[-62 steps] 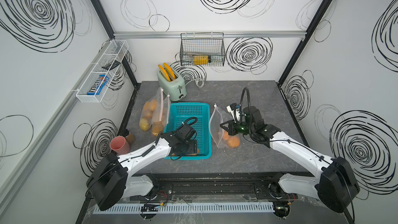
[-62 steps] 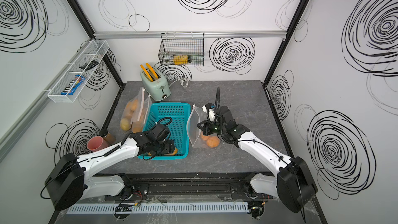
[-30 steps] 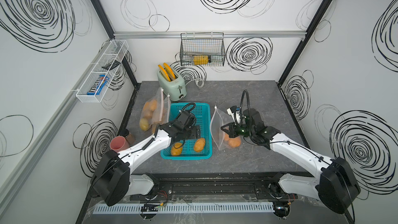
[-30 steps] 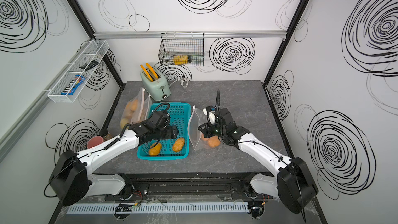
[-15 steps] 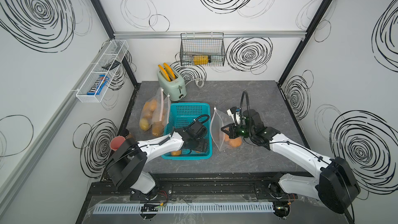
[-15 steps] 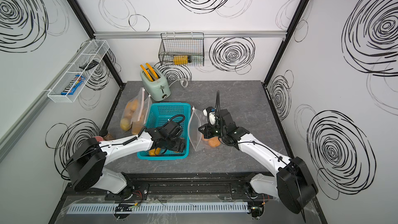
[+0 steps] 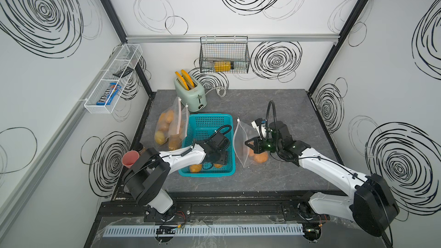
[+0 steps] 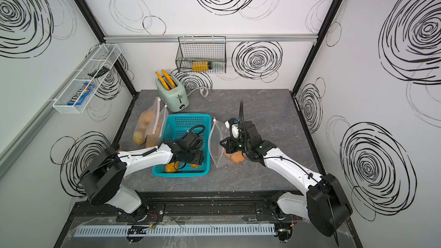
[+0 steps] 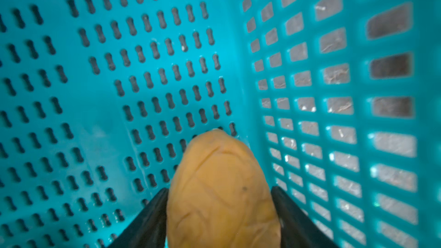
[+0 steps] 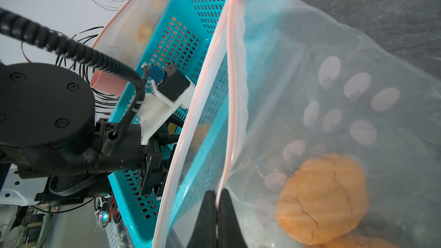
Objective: Put the potatoes into a zipper bag and zip it
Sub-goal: Pick up the potato from the basket.
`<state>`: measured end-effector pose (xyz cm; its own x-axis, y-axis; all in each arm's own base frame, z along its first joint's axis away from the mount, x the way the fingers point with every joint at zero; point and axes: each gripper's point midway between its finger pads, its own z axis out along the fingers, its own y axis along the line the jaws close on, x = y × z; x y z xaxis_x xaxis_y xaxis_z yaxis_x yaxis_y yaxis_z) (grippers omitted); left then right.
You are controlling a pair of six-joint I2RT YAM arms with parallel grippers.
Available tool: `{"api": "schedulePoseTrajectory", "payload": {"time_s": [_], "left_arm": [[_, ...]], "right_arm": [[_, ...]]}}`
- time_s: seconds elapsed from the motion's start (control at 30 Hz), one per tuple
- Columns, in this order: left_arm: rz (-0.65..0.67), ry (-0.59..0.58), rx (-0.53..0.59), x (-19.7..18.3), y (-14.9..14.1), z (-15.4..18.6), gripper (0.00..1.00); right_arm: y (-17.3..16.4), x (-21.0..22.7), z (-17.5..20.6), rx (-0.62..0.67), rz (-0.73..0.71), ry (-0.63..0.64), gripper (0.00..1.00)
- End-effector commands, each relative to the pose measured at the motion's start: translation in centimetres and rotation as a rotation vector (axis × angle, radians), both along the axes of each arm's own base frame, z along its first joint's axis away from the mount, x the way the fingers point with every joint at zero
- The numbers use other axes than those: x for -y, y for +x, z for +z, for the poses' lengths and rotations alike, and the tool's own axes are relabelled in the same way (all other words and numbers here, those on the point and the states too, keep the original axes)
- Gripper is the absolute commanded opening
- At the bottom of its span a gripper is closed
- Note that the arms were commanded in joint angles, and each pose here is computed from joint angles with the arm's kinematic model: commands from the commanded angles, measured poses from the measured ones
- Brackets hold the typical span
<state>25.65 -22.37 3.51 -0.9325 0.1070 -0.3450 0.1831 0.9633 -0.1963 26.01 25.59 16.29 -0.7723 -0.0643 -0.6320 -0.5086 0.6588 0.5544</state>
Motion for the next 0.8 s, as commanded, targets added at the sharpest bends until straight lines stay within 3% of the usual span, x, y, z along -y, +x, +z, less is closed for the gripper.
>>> {"api": "schedulePoseTrajectory", "payload": {"time_s": [0.0,0.17,0.33,0.77], "left_arm": [[0.013,-0.017,0.044,0.0,0.8,0.6,0.63],[0.022,-0.032,0.044,-0.2,0.6,1.1,0.54],[0.031,-0.057,0.072,-0.5,0.4,3.0,0.53],[0.061,-0.262,0.187,-2.4,-2.1,12.1,0.53]], "right_arm": [[-0.1,-0.2,-0.1,-0.002,0.010,-0.005,0.00],[-0.1,-0.2,-0.3,-0.002,0.008,-0.008,0.00],[-0.1,-0.1,-0.2,0.001,0.005,-0.009,0.00],[0.2,0.0,1.1,0.048,-0.001,0.006,0.00]]}}
